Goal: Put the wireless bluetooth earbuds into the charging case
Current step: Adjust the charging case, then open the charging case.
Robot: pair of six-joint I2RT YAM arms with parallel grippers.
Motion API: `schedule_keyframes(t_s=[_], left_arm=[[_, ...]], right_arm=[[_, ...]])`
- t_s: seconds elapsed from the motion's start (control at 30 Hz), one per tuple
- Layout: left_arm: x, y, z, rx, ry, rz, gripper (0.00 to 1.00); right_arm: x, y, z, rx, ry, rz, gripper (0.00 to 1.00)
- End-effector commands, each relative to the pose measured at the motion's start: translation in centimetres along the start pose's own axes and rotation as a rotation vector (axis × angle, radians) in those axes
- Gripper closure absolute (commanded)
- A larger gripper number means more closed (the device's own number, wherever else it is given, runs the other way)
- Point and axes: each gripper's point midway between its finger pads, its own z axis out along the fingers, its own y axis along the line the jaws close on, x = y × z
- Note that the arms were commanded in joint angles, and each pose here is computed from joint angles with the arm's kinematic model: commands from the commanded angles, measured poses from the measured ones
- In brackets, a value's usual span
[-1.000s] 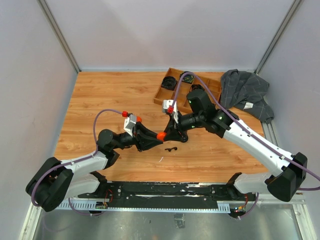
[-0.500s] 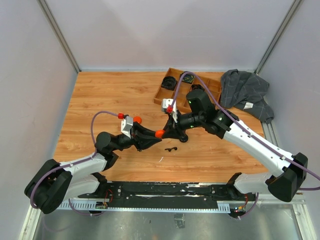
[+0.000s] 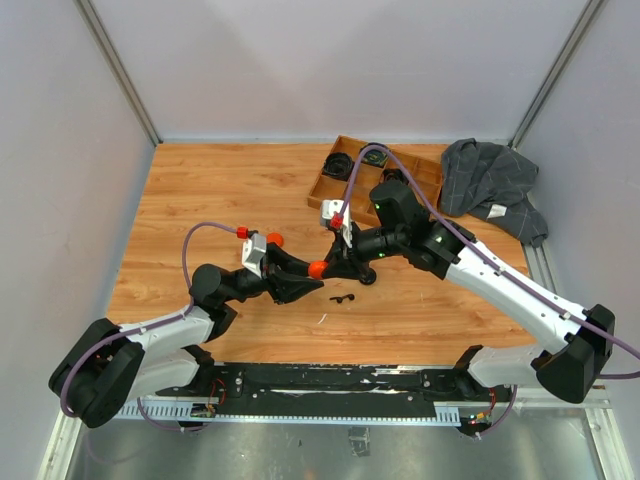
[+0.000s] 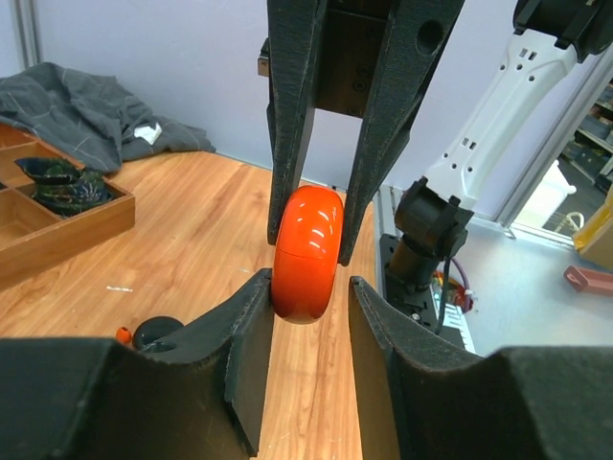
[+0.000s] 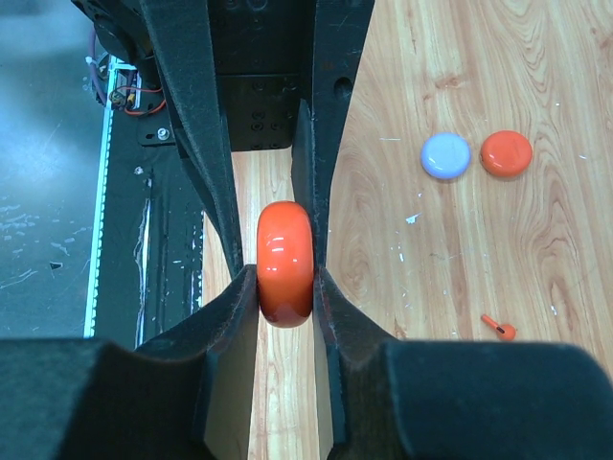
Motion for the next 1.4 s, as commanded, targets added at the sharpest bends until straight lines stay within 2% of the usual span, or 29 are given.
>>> schedule_keyframes(t_s=[0.0,0.03,0.23,0.27,0.4,0.53,1.37], left_arm=[[-0.6,-1.3,0.2,0.064,-0.013,0.028,0.61],[-0.6,-1.3,0.2,0.065,-0.011,0.026,0.63],[-0.6,-1.4,0.2,0.065,-0.014,0.029,0.98],[-0.6,-1.3,0.1,0.063,-0.013,0.031,1.00],[-0.5,-1.4,-0.1,0.059,-0.015,0.047,1.00],[-0.4,-1.2,-0.4,0.043,-0.024,0.070,1.00],[1.3,-1.4,-1.6,0.042,0.012,0.157,1.00]], right_arm=[[-1.5,-0.2,0.5,0.014,-0.034,-0.056,0.88],[-1.6,-0.3,0.5,0.015,-0.036,-0.058,0.88],[-1.3,-0.3,1.0,0.019,-0.014,-0.062,0.84],[-1.3,-0.3,1.0,0.026,-0.009,-0.065,0.82],[-1.6,-0.7,0.9,0.063,-0.010,-0.075,0.64],[-2.1,-0.8,0.6,0.086,-0.020,-0.088,0.56],[-4.1,-2.3,-1.6,0.230,-0.055,-0.111,0.49]])
